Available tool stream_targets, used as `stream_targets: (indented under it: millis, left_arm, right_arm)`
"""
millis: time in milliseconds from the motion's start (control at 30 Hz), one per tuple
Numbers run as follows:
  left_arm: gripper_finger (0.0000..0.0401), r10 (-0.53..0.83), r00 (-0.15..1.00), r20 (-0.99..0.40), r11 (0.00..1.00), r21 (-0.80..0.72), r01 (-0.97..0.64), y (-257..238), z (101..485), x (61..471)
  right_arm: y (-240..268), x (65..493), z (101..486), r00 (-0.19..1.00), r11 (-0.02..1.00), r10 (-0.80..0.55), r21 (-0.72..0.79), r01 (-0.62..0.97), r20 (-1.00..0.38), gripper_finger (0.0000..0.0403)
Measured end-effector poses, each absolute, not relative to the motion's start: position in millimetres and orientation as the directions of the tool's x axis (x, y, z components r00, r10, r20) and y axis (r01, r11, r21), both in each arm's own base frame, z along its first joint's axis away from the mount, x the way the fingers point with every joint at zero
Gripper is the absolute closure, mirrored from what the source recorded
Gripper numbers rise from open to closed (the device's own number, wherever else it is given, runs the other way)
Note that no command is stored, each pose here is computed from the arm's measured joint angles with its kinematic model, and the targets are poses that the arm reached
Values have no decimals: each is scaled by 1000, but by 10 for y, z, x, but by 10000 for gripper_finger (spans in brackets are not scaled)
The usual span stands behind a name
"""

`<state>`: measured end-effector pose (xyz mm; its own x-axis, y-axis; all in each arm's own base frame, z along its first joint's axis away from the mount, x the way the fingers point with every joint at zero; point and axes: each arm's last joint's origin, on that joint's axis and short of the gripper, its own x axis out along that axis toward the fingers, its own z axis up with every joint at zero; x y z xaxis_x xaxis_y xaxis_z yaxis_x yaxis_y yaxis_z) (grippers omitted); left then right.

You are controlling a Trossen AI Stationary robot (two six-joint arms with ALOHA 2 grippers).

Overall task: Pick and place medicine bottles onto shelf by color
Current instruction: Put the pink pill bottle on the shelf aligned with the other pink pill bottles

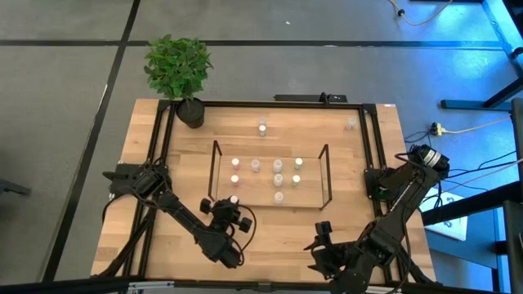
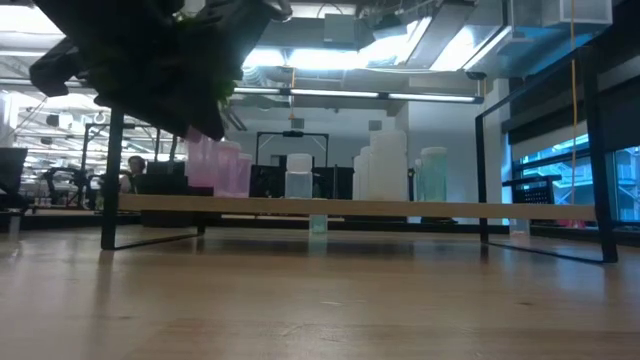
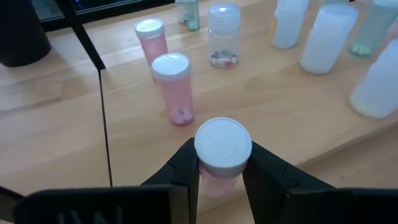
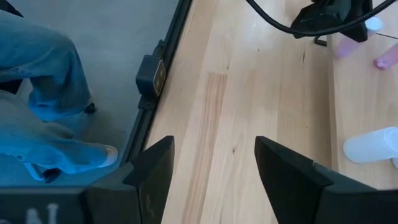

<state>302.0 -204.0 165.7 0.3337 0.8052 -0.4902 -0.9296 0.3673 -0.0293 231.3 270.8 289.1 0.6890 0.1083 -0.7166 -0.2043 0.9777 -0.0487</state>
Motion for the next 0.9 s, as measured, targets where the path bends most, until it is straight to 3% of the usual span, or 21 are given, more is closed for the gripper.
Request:
stream_targets:
  millis: [900]
  left_arm:
    - [303,796,287,-533,322,-29,-946,-1938,1638,3108]
  right_arm:
    - [2708,2312,2893,689,978,109,-48,-205,-716,177]
